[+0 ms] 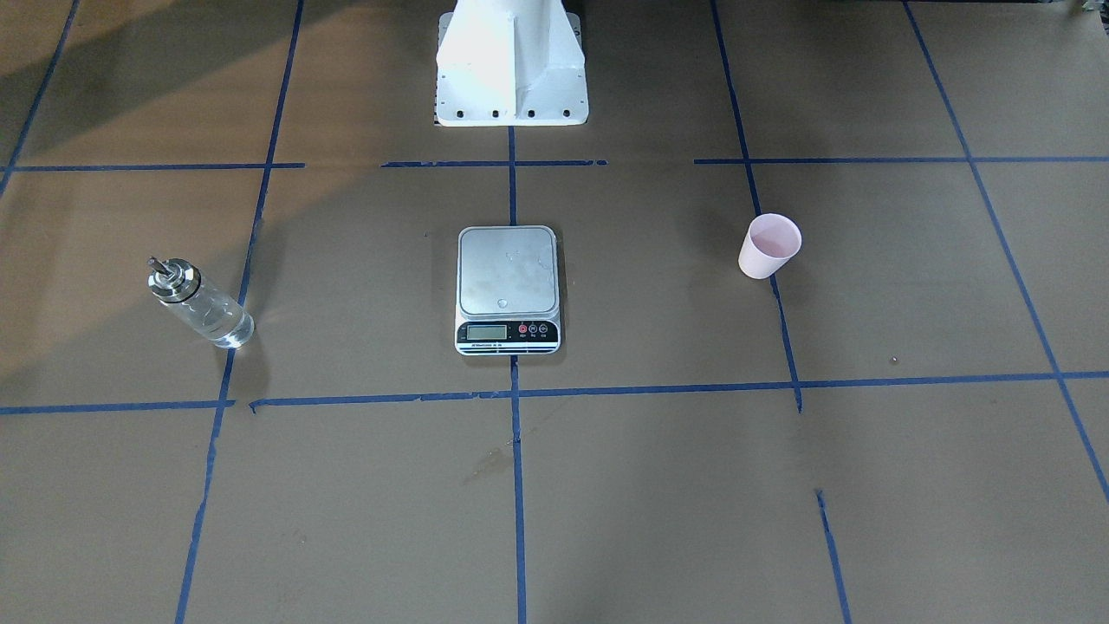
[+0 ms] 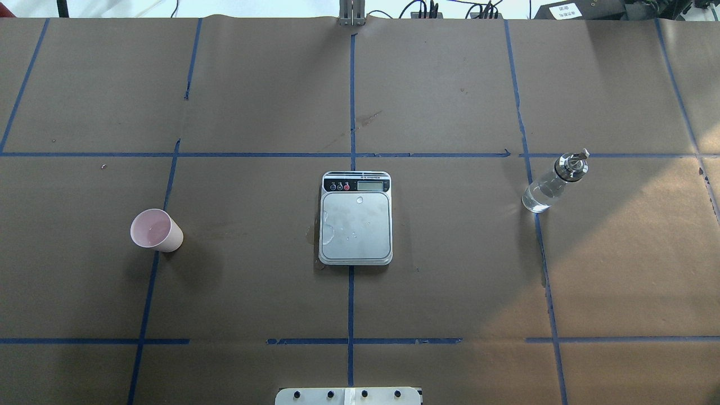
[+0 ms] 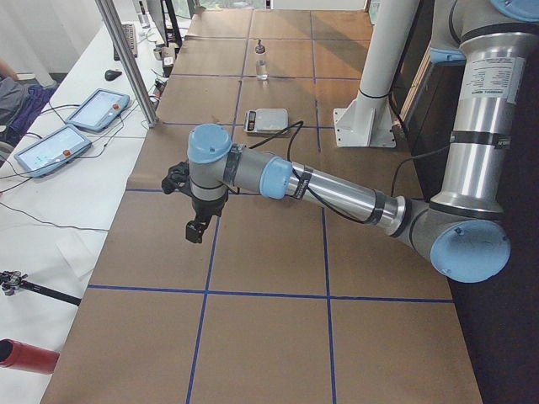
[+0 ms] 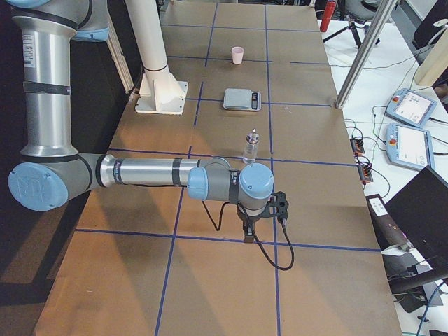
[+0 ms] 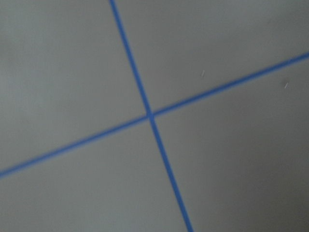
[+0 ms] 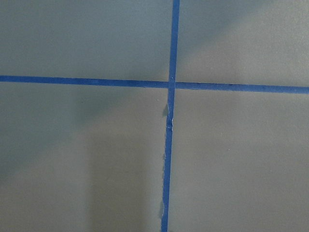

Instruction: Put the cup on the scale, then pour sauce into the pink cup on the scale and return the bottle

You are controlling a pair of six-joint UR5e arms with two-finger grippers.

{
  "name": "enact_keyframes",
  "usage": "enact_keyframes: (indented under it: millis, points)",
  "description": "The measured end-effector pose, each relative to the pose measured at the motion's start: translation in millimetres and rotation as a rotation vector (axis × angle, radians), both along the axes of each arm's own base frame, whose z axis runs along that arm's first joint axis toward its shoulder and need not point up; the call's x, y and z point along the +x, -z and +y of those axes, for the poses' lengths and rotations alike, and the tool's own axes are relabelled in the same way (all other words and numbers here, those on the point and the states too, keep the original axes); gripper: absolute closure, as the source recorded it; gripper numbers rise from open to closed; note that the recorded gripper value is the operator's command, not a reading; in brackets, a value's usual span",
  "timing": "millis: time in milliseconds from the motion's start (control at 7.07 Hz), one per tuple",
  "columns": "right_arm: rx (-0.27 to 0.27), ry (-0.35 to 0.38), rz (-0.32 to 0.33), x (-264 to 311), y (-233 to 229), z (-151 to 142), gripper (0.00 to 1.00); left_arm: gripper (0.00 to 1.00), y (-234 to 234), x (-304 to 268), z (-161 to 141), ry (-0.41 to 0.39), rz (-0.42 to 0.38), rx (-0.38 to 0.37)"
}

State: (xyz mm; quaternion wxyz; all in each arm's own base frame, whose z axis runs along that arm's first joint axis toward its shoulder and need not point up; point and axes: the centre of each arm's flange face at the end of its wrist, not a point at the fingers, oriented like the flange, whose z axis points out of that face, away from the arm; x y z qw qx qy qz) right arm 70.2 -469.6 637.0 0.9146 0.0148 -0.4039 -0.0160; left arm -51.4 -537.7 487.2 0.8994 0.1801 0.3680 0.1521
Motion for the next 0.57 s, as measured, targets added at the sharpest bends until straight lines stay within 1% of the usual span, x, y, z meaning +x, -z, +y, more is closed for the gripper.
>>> enact_keyframes:
  millis: [141, 283, 424, 565]
  points:
    - [0.012, -0.001, 0.000, 1, 5, -1, 0.00, 0.00, 25, 22, -15, -0.011, 0.044, 0.017]
    - [0.025, -0.001, 0.001, 1, 12, -2, 0.00, 0.00, 52, 57, -24, 0.001, 0.085, -0.017]
    - [0.037, -0.001, 0.002, 2, 17, -3, 0.00, 0.00, 83, 103, -22, 0.050, 0.135, -0.105]
    - [0.052, -0.001, 0.004, 2, 24, -5, 0.00, 0.00, 113, 152, -8, 0.100, 0.182, -0.205]
